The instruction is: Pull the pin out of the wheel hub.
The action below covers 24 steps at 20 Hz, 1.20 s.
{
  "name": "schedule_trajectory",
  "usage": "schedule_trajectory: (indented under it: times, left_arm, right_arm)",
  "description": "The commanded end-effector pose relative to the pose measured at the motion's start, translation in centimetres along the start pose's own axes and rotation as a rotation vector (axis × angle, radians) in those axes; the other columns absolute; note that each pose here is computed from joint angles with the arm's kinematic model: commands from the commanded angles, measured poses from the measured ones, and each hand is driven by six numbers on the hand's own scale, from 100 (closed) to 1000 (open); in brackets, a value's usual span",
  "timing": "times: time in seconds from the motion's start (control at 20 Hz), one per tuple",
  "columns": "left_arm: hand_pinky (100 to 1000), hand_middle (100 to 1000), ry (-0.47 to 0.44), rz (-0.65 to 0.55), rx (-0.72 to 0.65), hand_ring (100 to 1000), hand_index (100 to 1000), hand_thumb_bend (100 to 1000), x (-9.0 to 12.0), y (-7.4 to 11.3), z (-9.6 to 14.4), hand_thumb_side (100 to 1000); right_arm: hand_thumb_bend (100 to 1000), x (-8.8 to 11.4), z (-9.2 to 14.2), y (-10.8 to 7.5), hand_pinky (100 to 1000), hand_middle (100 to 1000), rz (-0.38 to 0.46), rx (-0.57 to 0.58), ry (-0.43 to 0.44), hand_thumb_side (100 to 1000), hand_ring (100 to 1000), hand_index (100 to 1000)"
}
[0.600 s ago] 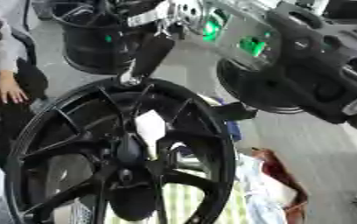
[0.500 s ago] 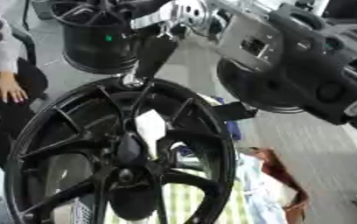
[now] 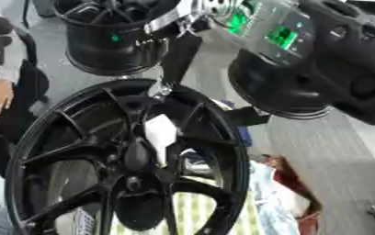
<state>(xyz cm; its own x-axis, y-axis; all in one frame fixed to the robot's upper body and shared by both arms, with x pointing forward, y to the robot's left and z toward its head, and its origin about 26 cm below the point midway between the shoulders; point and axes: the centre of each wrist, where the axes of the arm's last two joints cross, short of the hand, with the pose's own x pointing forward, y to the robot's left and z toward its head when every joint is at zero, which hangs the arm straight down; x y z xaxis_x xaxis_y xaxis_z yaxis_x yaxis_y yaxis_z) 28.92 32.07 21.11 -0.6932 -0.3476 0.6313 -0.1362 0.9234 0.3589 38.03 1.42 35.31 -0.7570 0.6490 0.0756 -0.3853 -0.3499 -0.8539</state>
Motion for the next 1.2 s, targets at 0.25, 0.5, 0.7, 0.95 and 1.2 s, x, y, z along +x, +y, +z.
schedule_trajectory:
  times: [0.25, 0.5, 0.7, 0.95, 1.2]
  left_arm:
    - [822, 702, -0.023, -0.04, -0.012, 799, 798, 256, 0.7, 0.7, -0.4, 517]
    - [821, 702, -0.021, -0.04, -0.015, 799, 797, 255, 0.7, 0.7, -0.3, 518]
    - [821, 702, -0.018, -0.04, -0.022, 799, 797, 254, 0.7, 0.7, -0.3, 519]
    - [821, 702, -0.016, -0.037, -0.023, 799, 797, 253, 0.7, 0.6, -0.3, 518]
    - [820, 702, -0.014, -0.035, -0.024, 799, 797, 252, 0.6, 0.6, -0.2, 519]
  right_arm:
    - [462, 1.0, 0.2, -0.5, 846, 832, 0.006, 0.07, -0.011, 291, 874, 874]
    - [483, 1.8, -0.2, 0.3, 852, 835, 0.028, 0.094, -0.007, 181, 878, 872]
    - [482, 1.7, -0.5, 0.9, 851, 834, 0.008, 0.109, 0.012, 150, 878, 871]
    - [487, 1.4, -0.5, 1.5, 852, 835, -0.024, 0.127, 0.017, 126, 879, 872]
    - [487, 0.3, -0.5, 2.1, 852, 837, -0.06, 0.138, 0.039, 115, 880, 871]
